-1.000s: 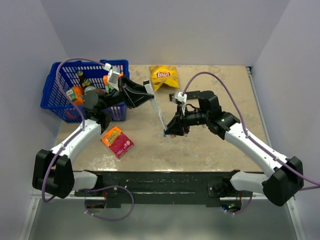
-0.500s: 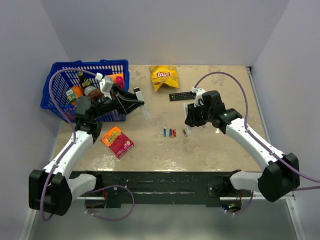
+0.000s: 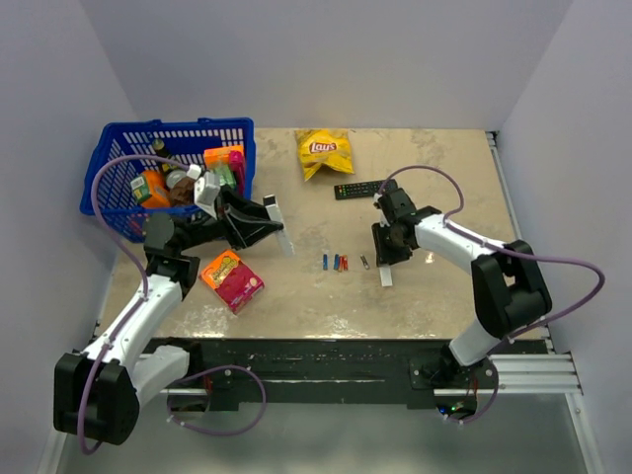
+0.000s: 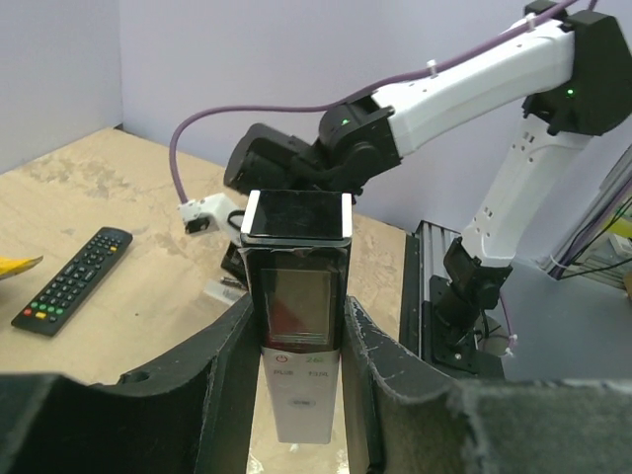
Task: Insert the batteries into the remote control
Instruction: Place the battery cover at the center of the board, then turn over the remote control, then pick up the battery from the center of the board.
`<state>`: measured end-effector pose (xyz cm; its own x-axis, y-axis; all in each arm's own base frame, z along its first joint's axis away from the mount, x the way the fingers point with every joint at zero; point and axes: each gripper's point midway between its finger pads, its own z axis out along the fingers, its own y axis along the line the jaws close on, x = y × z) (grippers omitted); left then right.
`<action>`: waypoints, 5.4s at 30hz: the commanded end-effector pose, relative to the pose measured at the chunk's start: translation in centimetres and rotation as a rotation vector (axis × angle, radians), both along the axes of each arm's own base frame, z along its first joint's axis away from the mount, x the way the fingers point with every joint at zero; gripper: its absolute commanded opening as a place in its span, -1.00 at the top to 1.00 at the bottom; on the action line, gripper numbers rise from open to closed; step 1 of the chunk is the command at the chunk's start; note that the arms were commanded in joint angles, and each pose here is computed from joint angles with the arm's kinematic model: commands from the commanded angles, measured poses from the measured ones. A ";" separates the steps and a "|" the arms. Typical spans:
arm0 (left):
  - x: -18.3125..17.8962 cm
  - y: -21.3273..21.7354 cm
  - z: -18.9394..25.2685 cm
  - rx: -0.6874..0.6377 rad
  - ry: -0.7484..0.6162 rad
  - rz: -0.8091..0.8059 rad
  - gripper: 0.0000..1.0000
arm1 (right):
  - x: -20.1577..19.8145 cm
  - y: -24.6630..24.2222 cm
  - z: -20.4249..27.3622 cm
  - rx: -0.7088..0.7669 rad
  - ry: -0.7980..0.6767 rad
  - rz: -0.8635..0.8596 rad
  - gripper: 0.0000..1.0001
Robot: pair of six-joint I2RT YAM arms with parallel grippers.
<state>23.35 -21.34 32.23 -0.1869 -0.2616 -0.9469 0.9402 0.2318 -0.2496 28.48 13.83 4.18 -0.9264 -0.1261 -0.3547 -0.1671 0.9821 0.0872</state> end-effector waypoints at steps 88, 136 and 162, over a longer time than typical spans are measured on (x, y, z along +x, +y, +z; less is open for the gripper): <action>4.7 -2.9 4.8 -0.140 0.400 0.443 -0.90 | -3.2 12.8 25.5 0.490 -0.831 0.598 1.00; 6.2 -3.7 -1.2 -0.141 0.518 0.554 0.81 | -5.1 10.9 22.0 0.451 -0.683 0.376 -0.82; 3.7 -2.4 -5.8 0.104 0.344 0.134 1.00 | 1.3 3.2 10.6 0.135 -0.332 -0.047 -0.36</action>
